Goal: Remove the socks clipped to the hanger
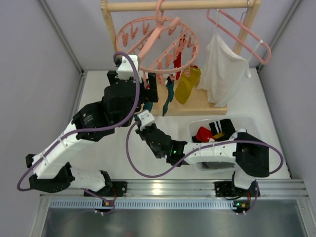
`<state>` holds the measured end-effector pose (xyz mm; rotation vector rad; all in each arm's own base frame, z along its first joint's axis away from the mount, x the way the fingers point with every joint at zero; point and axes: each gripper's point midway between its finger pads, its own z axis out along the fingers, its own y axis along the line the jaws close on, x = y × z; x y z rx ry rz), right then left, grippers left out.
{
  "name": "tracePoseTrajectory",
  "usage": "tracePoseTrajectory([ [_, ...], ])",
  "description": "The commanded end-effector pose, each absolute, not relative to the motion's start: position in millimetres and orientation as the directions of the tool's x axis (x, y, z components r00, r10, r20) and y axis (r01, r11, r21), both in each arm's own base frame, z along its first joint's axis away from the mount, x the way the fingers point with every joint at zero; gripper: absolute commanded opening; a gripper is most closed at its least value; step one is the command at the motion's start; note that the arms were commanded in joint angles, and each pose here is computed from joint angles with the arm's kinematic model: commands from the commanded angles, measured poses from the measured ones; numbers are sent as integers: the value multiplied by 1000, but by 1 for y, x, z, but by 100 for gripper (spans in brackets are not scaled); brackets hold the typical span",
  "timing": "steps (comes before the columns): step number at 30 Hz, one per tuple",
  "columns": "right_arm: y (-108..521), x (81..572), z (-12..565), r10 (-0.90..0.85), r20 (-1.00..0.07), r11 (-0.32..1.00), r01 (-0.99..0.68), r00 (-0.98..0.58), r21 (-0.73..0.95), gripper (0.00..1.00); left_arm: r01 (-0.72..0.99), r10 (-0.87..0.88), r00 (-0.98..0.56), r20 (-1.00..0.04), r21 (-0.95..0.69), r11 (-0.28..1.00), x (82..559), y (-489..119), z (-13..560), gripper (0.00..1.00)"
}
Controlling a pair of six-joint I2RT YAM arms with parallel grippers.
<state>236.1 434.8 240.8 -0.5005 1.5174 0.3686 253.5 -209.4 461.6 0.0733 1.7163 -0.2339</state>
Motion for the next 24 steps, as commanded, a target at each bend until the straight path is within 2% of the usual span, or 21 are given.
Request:
tracePoseTrajectory([
  [1,445,222,256,-9,-999,823,-567,35,-27,0,111,-107,-116,-987,-120,987,257,-195,478,99],
  [11,448,208,257,24,-999,787,-617,27,2,0,83,-134,-171,-976,-149,985,291,-185,458,99],
  [21,445,197,250,47,-999,765,-644,14,27,0,135,-143,-217,-966,-175,975,297,-204,444,99],
  [24,446,194,251,50,-999,759,-651,14,29,0,164,-146,-237,-961,-187,968,298,-213,438,96],
])
